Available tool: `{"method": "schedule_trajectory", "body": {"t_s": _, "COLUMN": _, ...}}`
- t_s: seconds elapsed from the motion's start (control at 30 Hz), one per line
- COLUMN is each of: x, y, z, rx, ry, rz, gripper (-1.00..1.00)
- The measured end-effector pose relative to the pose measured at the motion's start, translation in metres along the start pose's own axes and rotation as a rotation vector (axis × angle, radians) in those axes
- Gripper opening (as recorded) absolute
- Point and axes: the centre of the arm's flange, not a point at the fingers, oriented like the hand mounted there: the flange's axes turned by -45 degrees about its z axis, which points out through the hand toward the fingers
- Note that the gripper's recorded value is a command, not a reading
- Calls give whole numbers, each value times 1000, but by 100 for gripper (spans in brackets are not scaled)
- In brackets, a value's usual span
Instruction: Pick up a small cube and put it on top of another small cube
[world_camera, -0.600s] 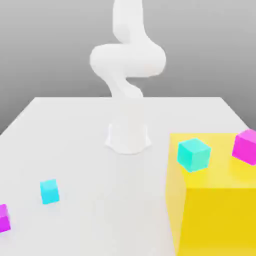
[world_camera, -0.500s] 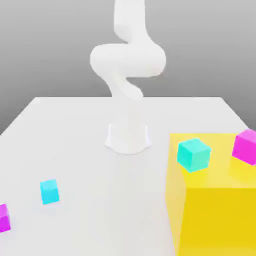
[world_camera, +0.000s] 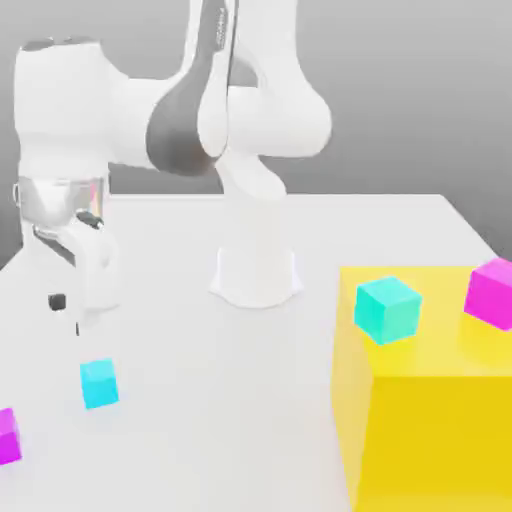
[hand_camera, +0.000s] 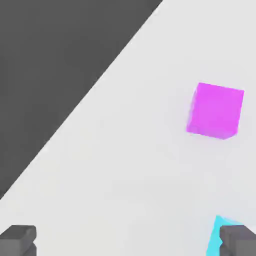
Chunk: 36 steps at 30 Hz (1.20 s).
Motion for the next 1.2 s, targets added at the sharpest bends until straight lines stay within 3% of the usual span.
{"method": "schedule_trajectory", "body": {"t_s": 0.1, "x": -15, "y": 38, "z": 48, "rx": -58, "ry": -62, "rz": 119, "gripper": 0}}
{"method": "schedule_trajectory", "body": {"t_s": 0.3, "x": -23, "y": 47, "z": 108, "rx": -72, "ry": -73, "rz": 136, "gripper": 0}}
{"method": "schedule_trajectory", "body": {"t_s": 0.33, "x": -24, "y": 47, "z": 114, "rx": -71, "ry": -74, "rz": 136, "gripper": -100}}
{"method": "schedule_trajectory", "body": {"t_s": 0.57, "x": -24, "y": 47, "z": 115, "rx": -71, "ry": -73, "rz": 137, "gripper": -100}}
{"method": "schedule_trajectory", "body": {"t_s": 0.8, "x": -20, "y": 36, "z": 55, "rx": -67, "ry": -76, "rz": 109, "gripper": -100}}
{"method": "schedule_trajectory", "body": {"t_s": 1.2, "x": -113, "y": -194, "z": -91, "rx": 1, "ry": -118, "rz": -860, "gripper": -100}}
